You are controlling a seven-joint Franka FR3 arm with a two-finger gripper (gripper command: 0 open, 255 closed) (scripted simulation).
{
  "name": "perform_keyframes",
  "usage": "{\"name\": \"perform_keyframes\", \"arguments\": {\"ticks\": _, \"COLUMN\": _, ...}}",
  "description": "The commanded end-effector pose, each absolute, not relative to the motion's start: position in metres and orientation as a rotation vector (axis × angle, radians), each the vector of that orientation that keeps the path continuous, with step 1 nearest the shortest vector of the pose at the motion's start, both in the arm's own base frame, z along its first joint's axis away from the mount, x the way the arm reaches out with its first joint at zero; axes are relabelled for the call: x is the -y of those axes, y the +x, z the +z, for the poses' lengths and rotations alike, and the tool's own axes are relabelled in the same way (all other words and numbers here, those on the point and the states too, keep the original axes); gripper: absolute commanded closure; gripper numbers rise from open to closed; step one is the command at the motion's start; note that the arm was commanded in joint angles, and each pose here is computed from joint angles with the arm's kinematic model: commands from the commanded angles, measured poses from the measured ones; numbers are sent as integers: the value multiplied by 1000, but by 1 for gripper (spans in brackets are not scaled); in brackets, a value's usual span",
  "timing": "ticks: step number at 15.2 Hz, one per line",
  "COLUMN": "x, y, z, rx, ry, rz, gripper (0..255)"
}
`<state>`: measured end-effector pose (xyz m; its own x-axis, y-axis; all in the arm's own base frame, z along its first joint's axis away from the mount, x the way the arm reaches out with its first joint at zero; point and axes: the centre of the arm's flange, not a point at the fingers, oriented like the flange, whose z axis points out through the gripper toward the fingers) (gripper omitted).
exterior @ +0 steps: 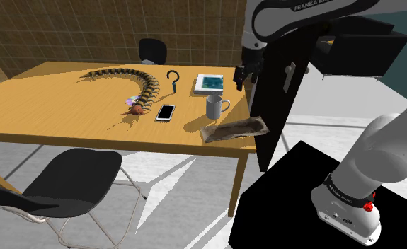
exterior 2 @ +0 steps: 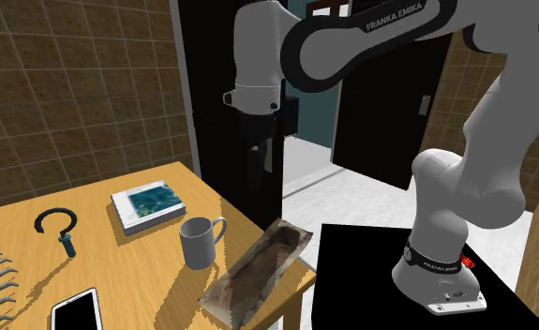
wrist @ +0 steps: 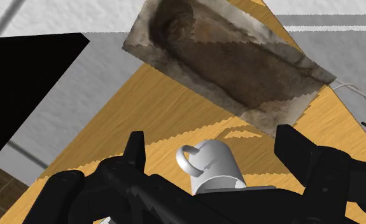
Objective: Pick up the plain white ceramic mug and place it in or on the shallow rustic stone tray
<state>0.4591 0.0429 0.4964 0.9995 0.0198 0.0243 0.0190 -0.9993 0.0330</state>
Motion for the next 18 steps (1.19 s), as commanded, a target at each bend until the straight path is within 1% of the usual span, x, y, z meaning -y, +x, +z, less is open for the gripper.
{"name": "perform_keyframes", "arguments": {"ticks": 1, "x": -53, "y": 479, "z": 480, "rx": -42, "ry": 3113, "rz": 47, "gripper": 0}}
{"name": "perform_keyframes", "arguments": {"ticks": 13, "x": -112, "y": 597, "z": 411, "rx": -117, "ry": 3137, "rz": 95, "gripper": 0}}
{"name": "perform_keyframes", "arguments": {"ticks": 18, "x": -112, "y": 599, "z": 385, "rx": -117, "ry": 3137, "rz": 95, "gripper": 0}}
